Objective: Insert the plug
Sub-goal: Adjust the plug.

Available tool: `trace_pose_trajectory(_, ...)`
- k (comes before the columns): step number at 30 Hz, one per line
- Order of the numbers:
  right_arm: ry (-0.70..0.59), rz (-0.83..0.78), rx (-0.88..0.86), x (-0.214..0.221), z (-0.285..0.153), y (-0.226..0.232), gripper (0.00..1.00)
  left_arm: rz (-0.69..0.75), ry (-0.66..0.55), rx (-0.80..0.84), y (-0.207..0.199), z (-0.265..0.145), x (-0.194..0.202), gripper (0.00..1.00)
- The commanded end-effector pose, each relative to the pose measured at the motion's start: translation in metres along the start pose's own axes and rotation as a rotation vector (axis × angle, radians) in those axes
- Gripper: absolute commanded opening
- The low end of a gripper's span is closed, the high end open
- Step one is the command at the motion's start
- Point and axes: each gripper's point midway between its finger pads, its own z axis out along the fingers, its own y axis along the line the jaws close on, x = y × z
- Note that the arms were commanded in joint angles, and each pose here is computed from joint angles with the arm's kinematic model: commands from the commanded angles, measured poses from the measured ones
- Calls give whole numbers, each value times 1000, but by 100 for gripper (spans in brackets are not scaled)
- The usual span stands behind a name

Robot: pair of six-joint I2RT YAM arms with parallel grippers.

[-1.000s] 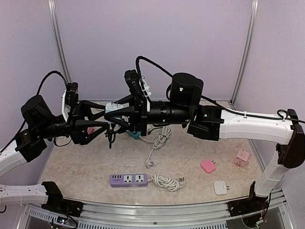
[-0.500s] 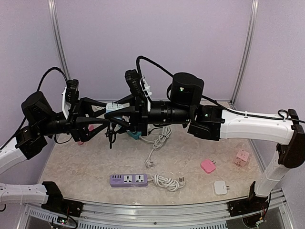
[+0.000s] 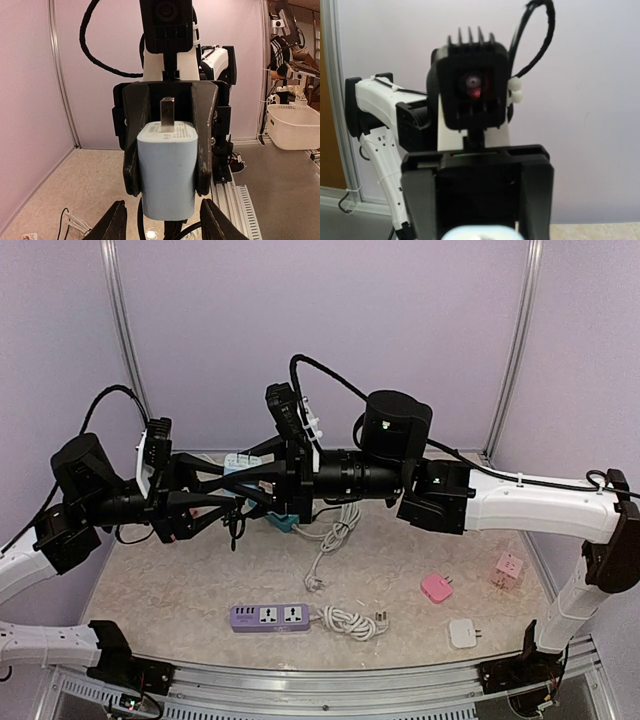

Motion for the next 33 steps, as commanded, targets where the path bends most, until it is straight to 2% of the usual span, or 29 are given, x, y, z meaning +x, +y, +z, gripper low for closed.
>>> trace_pose_trajectory(1, -16, -14, -8, -9, -3, 6, 0, 37, -47, -12, 0, 0, -21, 47)
trace_pose_trajectory(5, -4, -13, -5, -5, -2, 5, 0, 29, -52, -19, 0, 0, -24, 42)
trace_pose_trajectory(7, 2, -15, -5, -3, -2, 5, 0, 27, -53, -20, 0, -1, -25, 36)
trace_pose_trajectory(13, 5, -11, -7, -1, -1, 4, 0, 22, -48, -20, 0, -1, -23, 0)
trace_pose_trajectory(17, 9, -8, -7, -2, -1, 5, 0, 13, -46, -30, 1, -2, -21, 0)
trace_pose_trajectory(18, 17, -6, -1, -1, -2, 4, 10, 5, -44, -36, 3, -3, -20, 0)
trace_pose_trajectory(19, 28, -7, 11, 0, -2, 2, 24, -8, -42, -41, 4, -4, -20, 0)
trace_pose_trajectory(20, 45, -17, 32, 2, -3, -1, 43, -26, -38, -52, 7, -5, -17, 0)
trace_pose_trajectory(21, 63, -21, 48, 4, -5, -3, 52, -64, -30, -65, 11, -6, -13, 0)
trace_pose_trajectory(24, 105, -88, 105, 8, -15, -9, 73, -165, 0, -120, 24, -11, 3, 0)
trace_pose_trajectory(27, 126, -153, 170, 3, -27, -16, 83, -227, 48, -174, 32, -16, 26, 0)
trace_pose_trajectory(31, 190, -223, 236, 3, -40, -25, 85, -239, 123, -208, 37, -22, 52, 0)
trace_pose_trajectory(33, 226, -261, 277, 7, -48, -30, 85, -196, 181, -208, 35, -26, 63, 0)
